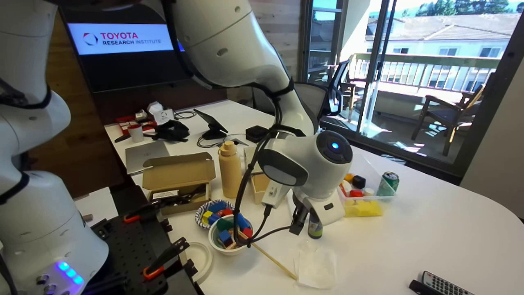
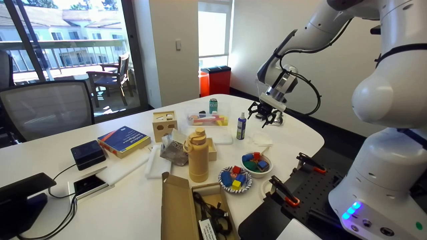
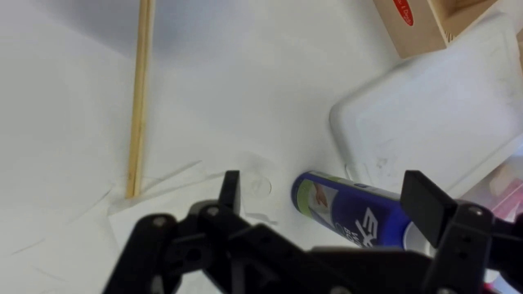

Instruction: Pick up the blue block on the counter, put it in the white plate on the right, put the clear cap on the blue bottle and use the napkin to wipe the inside of the wooden box

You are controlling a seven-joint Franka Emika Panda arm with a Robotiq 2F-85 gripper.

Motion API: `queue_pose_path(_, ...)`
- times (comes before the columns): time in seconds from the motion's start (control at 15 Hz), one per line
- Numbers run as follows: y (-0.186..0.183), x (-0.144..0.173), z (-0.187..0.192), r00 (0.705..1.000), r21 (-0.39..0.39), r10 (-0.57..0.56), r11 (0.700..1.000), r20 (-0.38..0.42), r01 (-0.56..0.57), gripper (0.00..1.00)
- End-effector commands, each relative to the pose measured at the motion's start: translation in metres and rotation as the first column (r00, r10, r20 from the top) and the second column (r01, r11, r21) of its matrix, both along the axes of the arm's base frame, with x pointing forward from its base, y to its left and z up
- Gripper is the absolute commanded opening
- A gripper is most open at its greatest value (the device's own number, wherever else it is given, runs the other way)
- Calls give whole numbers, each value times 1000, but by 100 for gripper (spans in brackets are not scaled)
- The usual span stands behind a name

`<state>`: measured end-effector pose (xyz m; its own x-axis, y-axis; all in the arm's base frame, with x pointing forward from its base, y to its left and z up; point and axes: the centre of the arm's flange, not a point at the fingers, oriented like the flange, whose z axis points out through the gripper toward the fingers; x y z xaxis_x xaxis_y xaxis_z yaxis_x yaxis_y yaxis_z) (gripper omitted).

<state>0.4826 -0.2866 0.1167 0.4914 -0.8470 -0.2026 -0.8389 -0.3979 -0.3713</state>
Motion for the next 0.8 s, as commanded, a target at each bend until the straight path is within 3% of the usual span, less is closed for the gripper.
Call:
queue_pose_path(0.0, 1, 2, -2, 1000, 2, 3, 1000, 1, -3, 100)
queue_pose_path(0.13, 5, 15, -3, 1000, -20, -16, 1000, -7, 16, 100)
queue_pose_path(0.27, 1, 32, -18, 996, -62, -61, 996, -65, 57, 100)
queue_pose_path(0.73, 9, 46, -56, 974, -115, -124, 988, -190, 104, 100)
